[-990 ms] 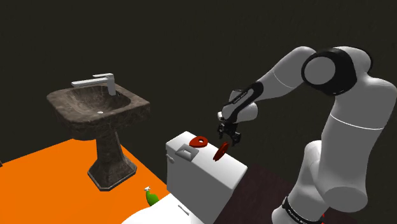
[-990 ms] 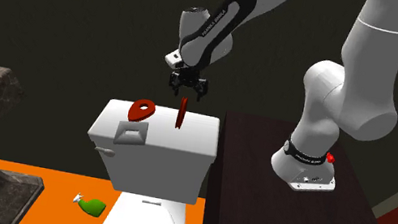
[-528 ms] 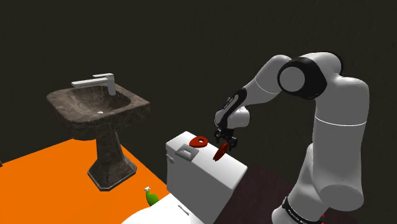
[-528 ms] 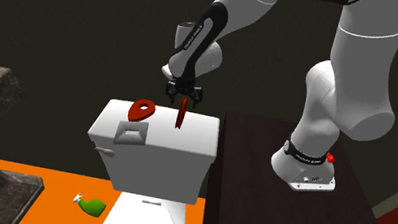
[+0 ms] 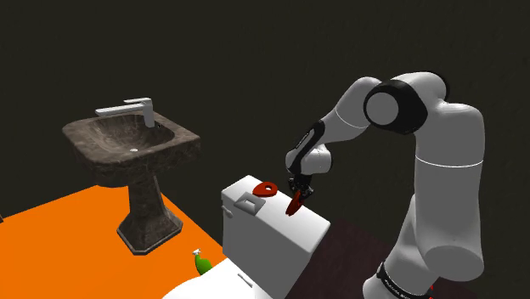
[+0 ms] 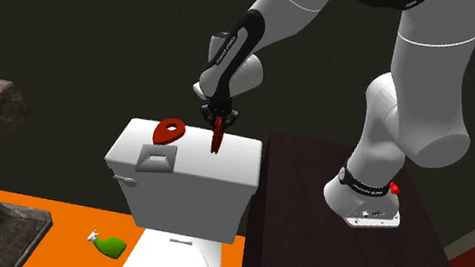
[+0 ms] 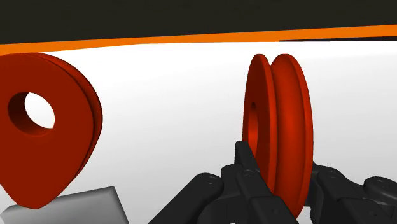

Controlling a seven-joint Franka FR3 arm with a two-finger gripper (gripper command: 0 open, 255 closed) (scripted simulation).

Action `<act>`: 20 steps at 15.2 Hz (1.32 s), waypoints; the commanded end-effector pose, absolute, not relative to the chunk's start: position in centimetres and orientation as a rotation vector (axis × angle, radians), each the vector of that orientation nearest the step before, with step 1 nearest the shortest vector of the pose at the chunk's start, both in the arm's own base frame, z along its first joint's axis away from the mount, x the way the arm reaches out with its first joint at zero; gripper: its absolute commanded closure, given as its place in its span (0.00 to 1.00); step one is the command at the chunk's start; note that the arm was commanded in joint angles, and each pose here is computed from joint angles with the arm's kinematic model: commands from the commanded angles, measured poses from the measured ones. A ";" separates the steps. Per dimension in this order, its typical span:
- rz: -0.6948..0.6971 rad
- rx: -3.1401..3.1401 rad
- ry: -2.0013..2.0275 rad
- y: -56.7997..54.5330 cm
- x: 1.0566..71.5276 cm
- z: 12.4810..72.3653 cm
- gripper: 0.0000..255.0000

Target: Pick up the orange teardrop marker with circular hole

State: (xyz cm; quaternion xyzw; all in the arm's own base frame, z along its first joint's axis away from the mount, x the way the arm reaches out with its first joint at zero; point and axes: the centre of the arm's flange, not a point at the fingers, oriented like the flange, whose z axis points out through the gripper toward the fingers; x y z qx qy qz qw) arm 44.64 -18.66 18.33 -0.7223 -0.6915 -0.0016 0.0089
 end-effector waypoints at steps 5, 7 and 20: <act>-0.006 -2.257 -2.163 -18.6 44.7 18.4 1.00; -0.006 -2.257 -2.163 -18.6 44.7 19.5 1.00; -0.006 -2.257 -2.163 -18.6 44.7 26.4 1.00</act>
